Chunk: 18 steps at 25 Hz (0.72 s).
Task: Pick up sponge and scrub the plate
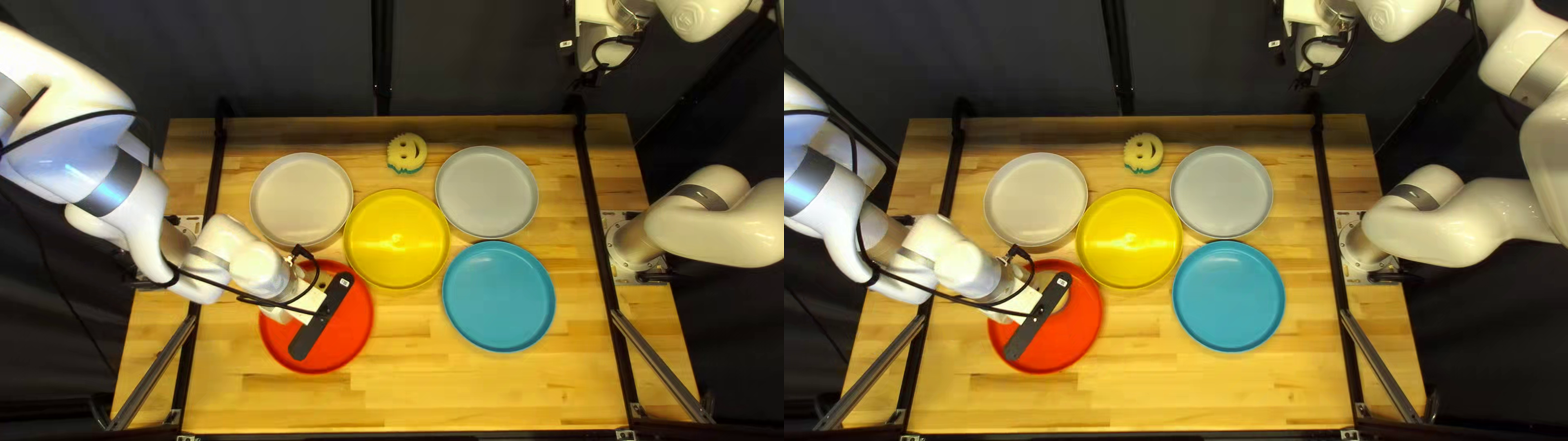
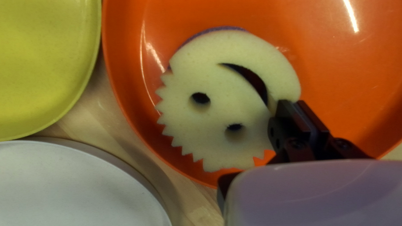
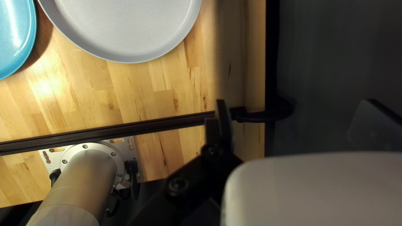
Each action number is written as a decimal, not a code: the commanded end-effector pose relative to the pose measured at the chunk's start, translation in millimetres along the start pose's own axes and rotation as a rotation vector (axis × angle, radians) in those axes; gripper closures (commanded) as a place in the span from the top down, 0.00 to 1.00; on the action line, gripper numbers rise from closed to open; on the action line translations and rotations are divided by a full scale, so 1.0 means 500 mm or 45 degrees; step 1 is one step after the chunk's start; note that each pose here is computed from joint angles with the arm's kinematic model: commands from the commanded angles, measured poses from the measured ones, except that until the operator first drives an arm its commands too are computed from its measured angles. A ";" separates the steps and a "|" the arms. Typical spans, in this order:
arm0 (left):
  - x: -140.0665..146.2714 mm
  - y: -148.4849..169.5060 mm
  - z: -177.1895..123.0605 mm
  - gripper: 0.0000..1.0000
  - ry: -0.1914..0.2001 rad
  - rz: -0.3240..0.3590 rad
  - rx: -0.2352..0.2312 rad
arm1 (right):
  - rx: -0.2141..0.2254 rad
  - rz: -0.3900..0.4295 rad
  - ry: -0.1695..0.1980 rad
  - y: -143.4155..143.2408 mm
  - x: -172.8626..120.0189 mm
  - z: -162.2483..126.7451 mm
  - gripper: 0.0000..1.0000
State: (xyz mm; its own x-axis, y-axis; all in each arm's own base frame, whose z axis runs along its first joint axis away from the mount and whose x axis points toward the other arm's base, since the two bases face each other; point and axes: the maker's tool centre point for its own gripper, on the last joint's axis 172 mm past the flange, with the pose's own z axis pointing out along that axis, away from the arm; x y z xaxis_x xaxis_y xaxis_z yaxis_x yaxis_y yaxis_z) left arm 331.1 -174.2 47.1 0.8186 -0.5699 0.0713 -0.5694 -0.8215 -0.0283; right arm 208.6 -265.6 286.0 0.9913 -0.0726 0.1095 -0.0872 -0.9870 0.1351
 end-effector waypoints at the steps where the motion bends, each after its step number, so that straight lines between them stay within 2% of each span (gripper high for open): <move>1: 0.056 0.031 -0.005 0.00 0.005 0.038 0.023 | 0.000 0.000 0.000 0.000 0.000 0.000 1.00; 6: 0.108 0.048 -0.001 0.00 0.011 0.082 0.045 | 0.000 0.000 0.000 0.000 0.000 0.000 1.00; 8: 0.111 0.043 0.006 0.00 0.010 0.094 0.047 | 0.000 0.000 0.000 0.000 0.000 0.000 1.00; 18: 0.036 -0.057 0.038 0.00 0.003 0.069 0.012 | 0.000 0.000 0.000 0.000 0.000 0.000 1.00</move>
State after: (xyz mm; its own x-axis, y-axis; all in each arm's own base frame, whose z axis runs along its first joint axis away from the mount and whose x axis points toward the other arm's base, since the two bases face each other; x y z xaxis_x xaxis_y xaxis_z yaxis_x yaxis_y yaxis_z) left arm 361.8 -174.4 32.0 0.7813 -0.6205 0.0680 -0.6185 -0.7842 -0.0491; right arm 208.6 -265.6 286.0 0.9913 -0.0726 0.1095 -0.0872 -0.9870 0.1351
